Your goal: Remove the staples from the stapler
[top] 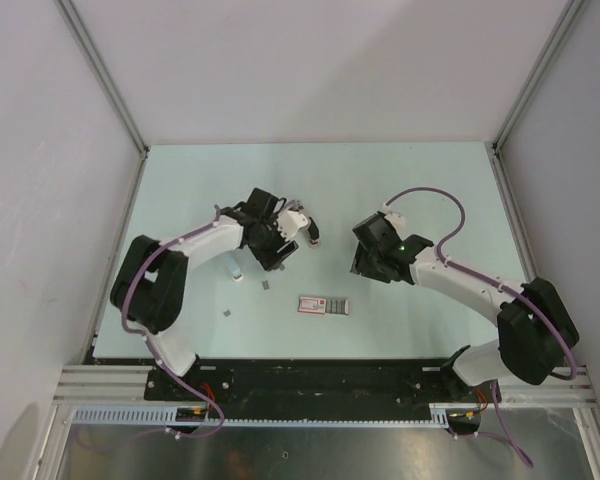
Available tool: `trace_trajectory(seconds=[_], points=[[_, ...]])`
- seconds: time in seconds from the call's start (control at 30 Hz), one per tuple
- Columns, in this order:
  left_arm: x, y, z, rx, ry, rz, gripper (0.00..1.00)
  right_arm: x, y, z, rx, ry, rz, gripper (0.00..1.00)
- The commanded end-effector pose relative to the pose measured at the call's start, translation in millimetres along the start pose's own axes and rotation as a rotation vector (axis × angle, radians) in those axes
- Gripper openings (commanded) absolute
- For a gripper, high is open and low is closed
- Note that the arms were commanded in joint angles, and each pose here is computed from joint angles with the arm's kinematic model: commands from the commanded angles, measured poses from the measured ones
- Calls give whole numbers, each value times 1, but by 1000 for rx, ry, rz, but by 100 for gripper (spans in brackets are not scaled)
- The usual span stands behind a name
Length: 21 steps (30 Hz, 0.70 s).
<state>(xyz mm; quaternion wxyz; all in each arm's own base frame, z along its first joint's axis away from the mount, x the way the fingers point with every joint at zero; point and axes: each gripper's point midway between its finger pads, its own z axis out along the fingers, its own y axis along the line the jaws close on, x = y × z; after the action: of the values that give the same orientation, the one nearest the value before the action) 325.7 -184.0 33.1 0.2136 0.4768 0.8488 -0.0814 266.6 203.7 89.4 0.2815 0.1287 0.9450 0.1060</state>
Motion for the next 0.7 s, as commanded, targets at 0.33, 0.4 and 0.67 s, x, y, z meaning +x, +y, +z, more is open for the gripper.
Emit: trace_trajectory(seconds=[0.33,0.4,0.67], points=[[-26,-25,-41,109,-247,619,79,-35,6,-13,-41,-86,-3,52],[-28,-23,-37,111,-245,686,80,-40,3,-16,-42,-95,6,52],[-35,-17,-14,137,-217,821,81,-51,-2,-22,-63,-103,29,52]])
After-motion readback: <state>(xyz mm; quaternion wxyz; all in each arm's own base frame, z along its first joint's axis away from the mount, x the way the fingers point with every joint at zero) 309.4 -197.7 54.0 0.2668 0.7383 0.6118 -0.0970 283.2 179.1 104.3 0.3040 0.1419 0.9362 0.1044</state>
